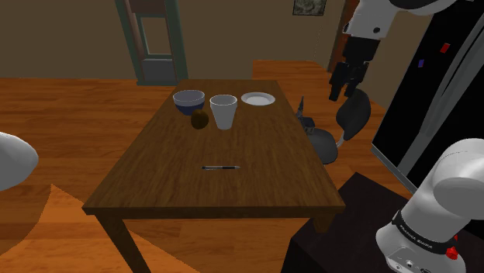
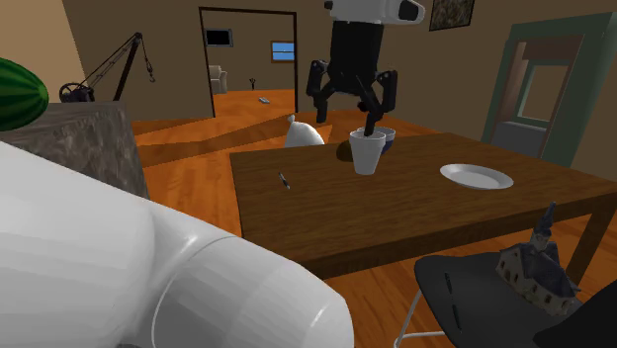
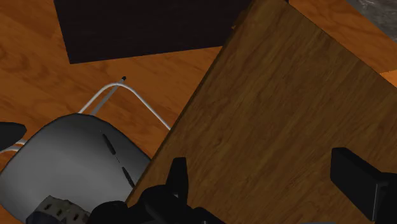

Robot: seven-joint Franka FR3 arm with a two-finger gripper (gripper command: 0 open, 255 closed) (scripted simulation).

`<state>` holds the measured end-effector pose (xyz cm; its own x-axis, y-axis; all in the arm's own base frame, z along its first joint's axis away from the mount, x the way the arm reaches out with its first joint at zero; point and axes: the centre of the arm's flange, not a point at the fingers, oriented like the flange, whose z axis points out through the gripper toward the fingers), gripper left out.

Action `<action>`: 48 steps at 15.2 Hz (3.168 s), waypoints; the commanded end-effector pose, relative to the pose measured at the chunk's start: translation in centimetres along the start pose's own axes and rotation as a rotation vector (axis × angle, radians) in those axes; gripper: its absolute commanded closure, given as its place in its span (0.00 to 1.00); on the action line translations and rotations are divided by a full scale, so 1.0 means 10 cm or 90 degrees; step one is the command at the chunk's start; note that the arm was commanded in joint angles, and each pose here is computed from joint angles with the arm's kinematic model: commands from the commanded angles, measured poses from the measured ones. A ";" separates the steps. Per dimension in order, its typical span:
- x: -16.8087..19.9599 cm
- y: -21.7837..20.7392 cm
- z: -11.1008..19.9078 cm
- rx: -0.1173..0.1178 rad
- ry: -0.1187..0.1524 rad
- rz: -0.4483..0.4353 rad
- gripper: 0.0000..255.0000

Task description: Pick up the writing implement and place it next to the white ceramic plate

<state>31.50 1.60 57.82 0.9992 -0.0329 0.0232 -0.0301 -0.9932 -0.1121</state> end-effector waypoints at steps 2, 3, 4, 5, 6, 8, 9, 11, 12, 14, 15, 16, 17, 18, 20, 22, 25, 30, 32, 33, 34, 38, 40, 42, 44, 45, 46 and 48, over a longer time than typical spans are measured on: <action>0.10 -0.07 0.07 -0.003 -0.001 -0.018 0.00; 0.19 -0.14 0.13 -0.007 -0.001 -0.036 0.00; 0.29 -0.22 0.20 -0.010 -0.002 -0.054 0.00; 0.38 -0.29 0.27 -0.013 -0.003 -0.072 0.00; 0.47 -0.37 0.34 -0.016 -0.004 -0.090 0.00; 0.64 -0.54 0.48 -0.023 -0.005 -0.126 0.00; 0.72 -0.62 0.55 -0.026 -0.006 -0.144 0.00; 0.87 -0.80 0.69 -0.033 -0.007 -0.180 0.00; 0.95 -0.89 0.76 -0.036 -0.008 -0.198 0.00; 1.08 -1.08 0.90 -0.042 -0.010 -0.234 0.00; 1.15 -1.17 0.98 -0.046 -0.010 -0.252 0.00; 1.21 -1.27 1.05 -0.049 -0.011 -0.270 0.00; 1.27 -1.37 1.13 -0.052 -0.012 -0.288 0.00; 1.33 -1.47 1.20 -0.056 -0.013 -0.306 0.00; 1.43 -1.67 1.35 -0.062 -0.014 -0.342 0.00; 1.53 -1.88 1.51 -0.069 -0.015 -0.378 0.00; 1.65 -2.19 1.74 -0.078 -0.018 -0.432 0.00; 1.78 -2.73 2.15 -0.095 -0.021 -0.522 0.00; 1.81 -2.95 2.31 -0.101 -0.023 -0.558 0.00; 1.82 -3.05 2.40 -0.105 -0.024 -0.576 0.00; 1.83 -3.13 2.45 -0.107 -0.024 -0.587 0.00; 1.83 -3.09 2.66 -0.107 -0.024 -0.587 0.00; 1.84 -3.08 2.76 -0.107 -0.024 -0.587 0.00; 1.84 -3.06 2.85 -0.107 -0.024 -0.587 0.00; 1.84 -3.06 2.85 -0.107 -0.024 -0.587 0.00; 1.84 -3.06 2.85 -0.107 -0.024 -0.587 0.00; 1.84 -3.06 2.85 -0.107 -0.024 -0.587 0.00; 1.84 -3.06 2.85 -0.107 -0.024 -0.587 0.00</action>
<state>51.58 34.57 33.41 0.6300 0.7766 -0.0011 0.7742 -0.6280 0.0791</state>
